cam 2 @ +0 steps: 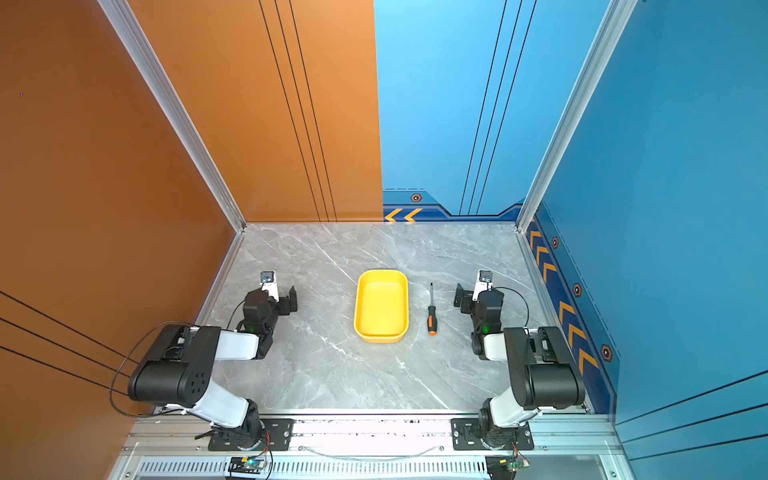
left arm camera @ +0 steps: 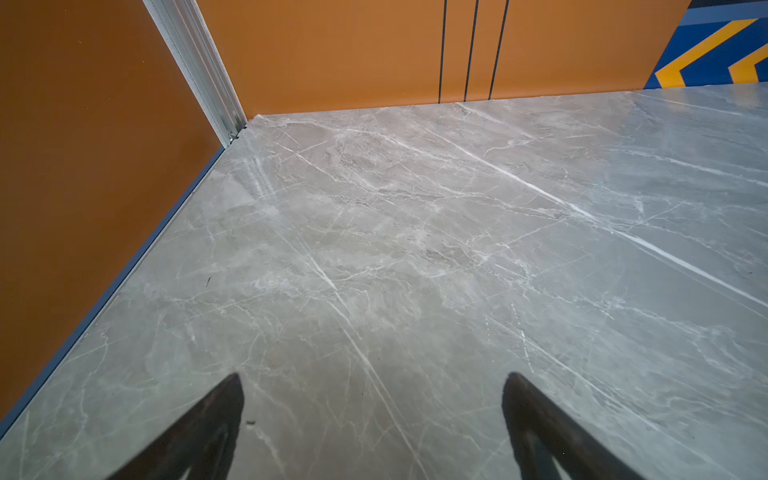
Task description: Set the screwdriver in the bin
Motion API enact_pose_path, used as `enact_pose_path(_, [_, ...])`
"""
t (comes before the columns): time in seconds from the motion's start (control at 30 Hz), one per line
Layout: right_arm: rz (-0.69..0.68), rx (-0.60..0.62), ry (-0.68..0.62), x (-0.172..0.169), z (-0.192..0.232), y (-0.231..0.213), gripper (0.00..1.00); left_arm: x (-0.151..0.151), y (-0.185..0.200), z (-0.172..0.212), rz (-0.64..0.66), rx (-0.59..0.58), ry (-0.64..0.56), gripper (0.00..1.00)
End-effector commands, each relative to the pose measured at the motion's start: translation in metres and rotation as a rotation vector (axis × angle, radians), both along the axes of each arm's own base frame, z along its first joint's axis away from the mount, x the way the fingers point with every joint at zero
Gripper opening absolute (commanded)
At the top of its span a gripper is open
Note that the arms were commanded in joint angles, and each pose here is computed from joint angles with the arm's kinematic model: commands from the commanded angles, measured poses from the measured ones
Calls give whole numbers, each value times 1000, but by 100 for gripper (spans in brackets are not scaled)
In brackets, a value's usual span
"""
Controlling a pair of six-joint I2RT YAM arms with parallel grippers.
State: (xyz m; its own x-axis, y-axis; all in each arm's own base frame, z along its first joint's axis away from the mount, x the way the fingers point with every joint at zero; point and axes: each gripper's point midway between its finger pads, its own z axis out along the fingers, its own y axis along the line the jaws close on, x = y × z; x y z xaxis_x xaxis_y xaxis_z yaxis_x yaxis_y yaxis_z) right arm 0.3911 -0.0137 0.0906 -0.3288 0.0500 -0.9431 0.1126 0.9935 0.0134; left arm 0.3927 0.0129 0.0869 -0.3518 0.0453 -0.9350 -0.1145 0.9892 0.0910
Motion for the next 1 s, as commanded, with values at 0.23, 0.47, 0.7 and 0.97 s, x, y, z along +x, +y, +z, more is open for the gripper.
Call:
enact_pose_path(0.23, [10, 16, 1, 4, 2, 1, 100, 3, 2, 4, 14, -11, -17, 98])
enact_pose_path(0.47, [-24, 6, -13, 1, 12, -4, 96, 1, -1, 13, 7, 3, -33, 98])
enact_pose_path(0.7, [-15, 41, 51, -10, 48, 7, 94, -10, -16, 53, -57, 9, -44, 98])
enact_pose_path(0.97, [162, 181, 355, -37, 41, 74, 93, -28, -77, 72, -257, -159, 11, 98])
